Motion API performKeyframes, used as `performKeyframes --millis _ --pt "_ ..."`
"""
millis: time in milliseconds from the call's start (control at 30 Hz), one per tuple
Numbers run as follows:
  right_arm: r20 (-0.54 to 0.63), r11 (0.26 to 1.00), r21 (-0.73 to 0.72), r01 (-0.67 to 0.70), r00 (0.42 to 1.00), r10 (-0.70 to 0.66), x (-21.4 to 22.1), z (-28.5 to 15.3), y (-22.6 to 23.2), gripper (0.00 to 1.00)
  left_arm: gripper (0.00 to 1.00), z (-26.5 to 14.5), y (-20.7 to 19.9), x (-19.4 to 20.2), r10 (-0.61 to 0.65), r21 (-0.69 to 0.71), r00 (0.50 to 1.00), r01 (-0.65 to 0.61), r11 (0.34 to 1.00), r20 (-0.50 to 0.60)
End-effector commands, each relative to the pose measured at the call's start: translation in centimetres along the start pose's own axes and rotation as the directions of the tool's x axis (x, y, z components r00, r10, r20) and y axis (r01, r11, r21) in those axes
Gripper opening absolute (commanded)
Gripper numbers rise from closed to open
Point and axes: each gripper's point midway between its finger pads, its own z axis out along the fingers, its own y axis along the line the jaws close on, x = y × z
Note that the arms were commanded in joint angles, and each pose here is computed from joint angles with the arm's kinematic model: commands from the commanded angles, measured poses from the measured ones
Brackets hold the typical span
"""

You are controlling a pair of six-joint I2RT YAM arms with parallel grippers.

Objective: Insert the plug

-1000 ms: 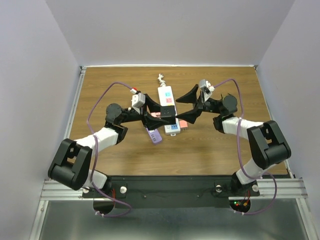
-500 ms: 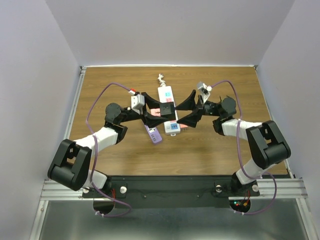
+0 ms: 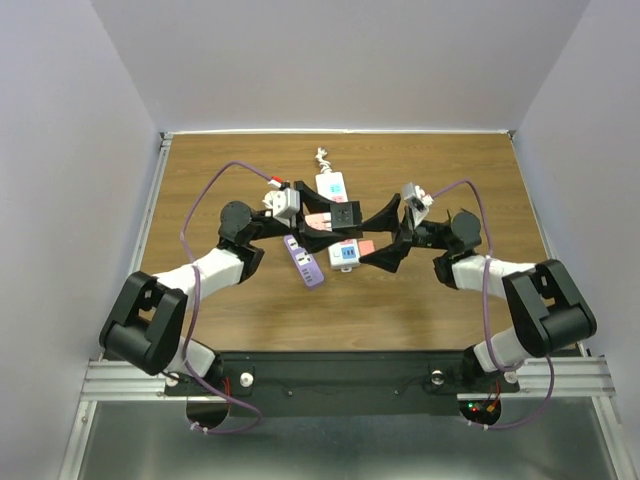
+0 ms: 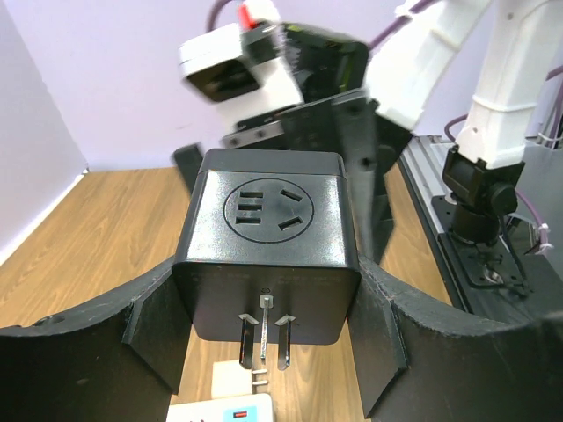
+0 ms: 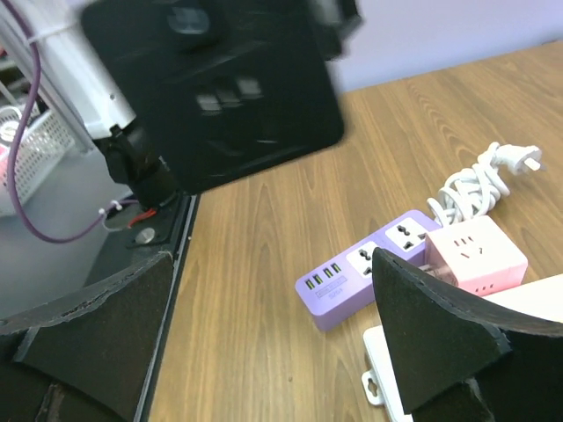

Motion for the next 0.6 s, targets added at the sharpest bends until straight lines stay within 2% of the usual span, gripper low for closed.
performKeyframes --millis 0,167,567 --pt "0.192 0.854 -0.040 0.519 0.842 -0.503 -5.9 -0.1 4.1 0.99 0.00 1.0 0.9 -4.0 0.186 -0.010 0.977 -0.186 0.982 0.102" --pt "0.200 0.833 -0.025 0.553 0.819 -0.538 -6.0 -0.6 4.9 1.00 0.00 1.5 1.9 -3.1 0.142 -0.015 0.987 -0.141 0.990 0.081" --pt "0.207 0.811 0.011 0.585 0.792 -0.574 -6.7 -0.5 4.4 1.00 0.00 2.6 0.3 -1.2 0.107 0.048 0.993 -0.110 0.993 0.049"
